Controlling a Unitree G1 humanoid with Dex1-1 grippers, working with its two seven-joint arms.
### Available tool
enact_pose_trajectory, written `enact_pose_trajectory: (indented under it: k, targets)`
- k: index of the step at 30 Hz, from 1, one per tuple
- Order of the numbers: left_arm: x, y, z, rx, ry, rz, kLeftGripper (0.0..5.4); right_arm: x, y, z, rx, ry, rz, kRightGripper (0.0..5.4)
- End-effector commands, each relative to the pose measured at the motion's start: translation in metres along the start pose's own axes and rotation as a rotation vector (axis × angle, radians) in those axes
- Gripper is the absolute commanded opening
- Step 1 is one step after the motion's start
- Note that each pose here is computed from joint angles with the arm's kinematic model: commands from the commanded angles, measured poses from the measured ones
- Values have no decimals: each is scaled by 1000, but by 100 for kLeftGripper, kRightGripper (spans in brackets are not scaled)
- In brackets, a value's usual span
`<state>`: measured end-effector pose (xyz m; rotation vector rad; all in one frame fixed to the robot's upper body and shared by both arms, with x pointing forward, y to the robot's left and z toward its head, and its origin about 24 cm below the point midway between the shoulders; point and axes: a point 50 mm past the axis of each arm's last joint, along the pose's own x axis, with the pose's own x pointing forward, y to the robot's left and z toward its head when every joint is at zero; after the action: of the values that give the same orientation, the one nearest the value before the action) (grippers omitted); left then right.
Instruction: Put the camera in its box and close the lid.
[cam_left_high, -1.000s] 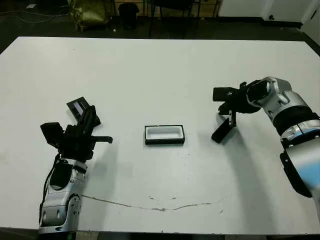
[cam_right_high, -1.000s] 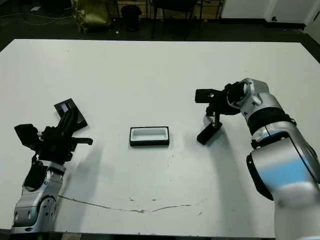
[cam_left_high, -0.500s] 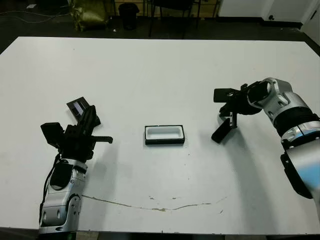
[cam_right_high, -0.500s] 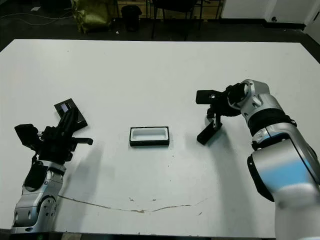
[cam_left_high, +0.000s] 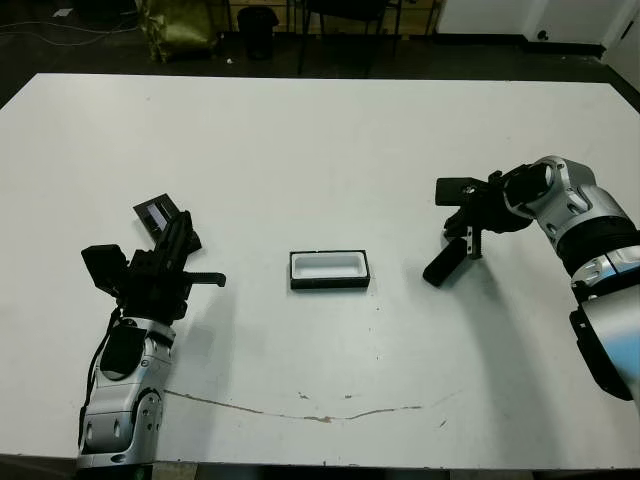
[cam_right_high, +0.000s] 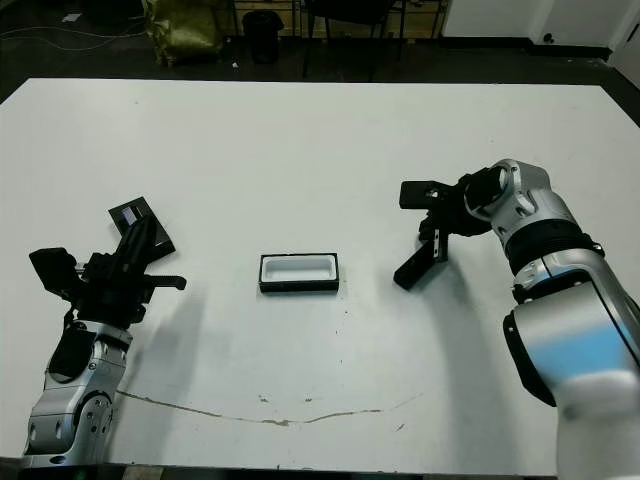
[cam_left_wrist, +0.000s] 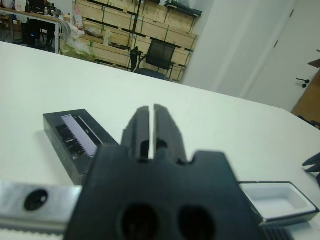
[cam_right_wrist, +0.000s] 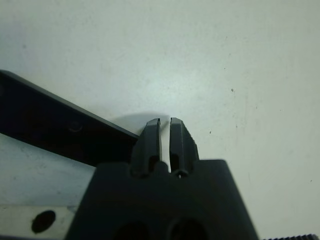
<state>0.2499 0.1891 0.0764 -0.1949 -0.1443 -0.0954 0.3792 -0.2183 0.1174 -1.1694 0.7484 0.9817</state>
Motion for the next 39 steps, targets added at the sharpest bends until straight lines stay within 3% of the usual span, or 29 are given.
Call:
enact_pose_trajectory:
  k: [1, 12, 16, 39]
  targets:
    - [-3, 3, -5, 12, 31, 12, 2, 4, 9, -12, -16, 33, 12, 0]
    - [-4, 3, -6, 12, 28, 16, 2, -1, 12, -18, 33, -5, 64, 0]
    - [-5, 1, -5, 22, 38, 27, 2, -5, 12, -16, -5, -28, 78, 0]
    - [-5, 2, -5, 15, 39, 37, 2, -18, 21, -26, 1, -14, 175, 0]
